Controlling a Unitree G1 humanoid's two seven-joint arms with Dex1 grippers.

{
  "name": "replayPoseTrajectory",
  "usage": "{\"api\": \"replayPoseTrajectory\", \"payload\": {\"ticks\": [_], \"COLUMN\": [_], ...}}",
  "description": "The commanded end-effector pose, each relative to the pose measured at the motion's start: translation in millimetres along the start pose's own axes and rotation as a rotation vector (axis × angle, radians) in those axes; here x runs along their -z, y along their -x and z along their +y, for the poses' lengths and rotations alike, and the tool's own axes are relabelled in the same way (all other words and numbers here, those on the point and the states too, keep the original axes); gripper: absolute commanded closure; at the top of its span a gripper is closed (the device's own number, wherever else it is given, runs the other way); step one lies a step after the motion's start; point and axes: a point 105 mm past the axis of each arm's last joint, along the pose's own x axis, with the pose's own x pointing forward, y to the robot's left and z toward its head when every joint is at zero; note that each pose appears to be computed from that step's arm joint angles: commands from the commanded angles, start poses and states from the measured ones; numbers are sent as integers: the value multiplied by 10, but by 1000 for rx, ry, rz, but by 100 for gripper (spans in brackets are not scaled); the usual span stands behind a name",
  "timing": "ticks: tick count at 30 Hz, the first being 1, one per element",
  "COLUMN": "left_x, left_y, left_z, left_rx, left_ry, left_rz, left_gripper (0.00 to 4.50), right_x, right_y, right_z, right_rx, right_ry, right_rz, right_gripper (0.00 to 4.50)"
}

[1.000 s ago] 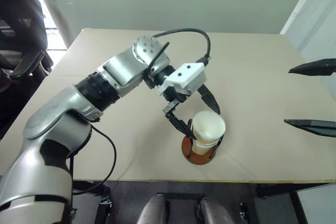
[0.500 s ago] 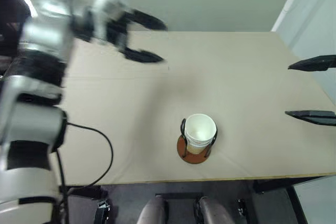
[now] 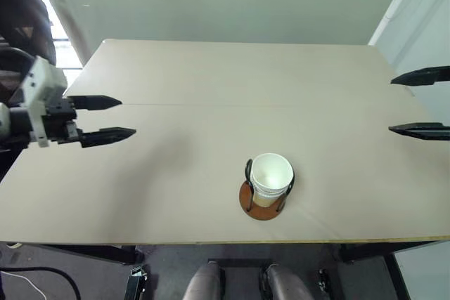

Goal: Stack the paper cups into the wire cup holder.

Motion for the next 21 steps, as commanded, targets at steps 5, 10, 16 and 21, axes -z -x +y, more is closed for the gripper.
{"api": "replayPoseTrajectory", "payload": {"ticks": [5,10,16,21], "left_x": [-133,-120,-72,-89], "left_y": [226,216,75,113], "left_z": [-60,-115,-256,-216], "left_rx": [-102,-102,-19,-39], "left_ry": [-41,-23,7,4], "left_rz": [-3,0,19,19], "left_gripper": [3,3,3,3], "right_x": [-1,0,-12,-25], "right_y": [-85,-115,-158,-164], "right_z": [-115,-178,-212,-205], "right_rx": [-36,-33,-40,-46], "right_ry": [40,49,59,62], "right_rz": [3,1,0,-1], "right_gripper": [0,0,0,0]}}
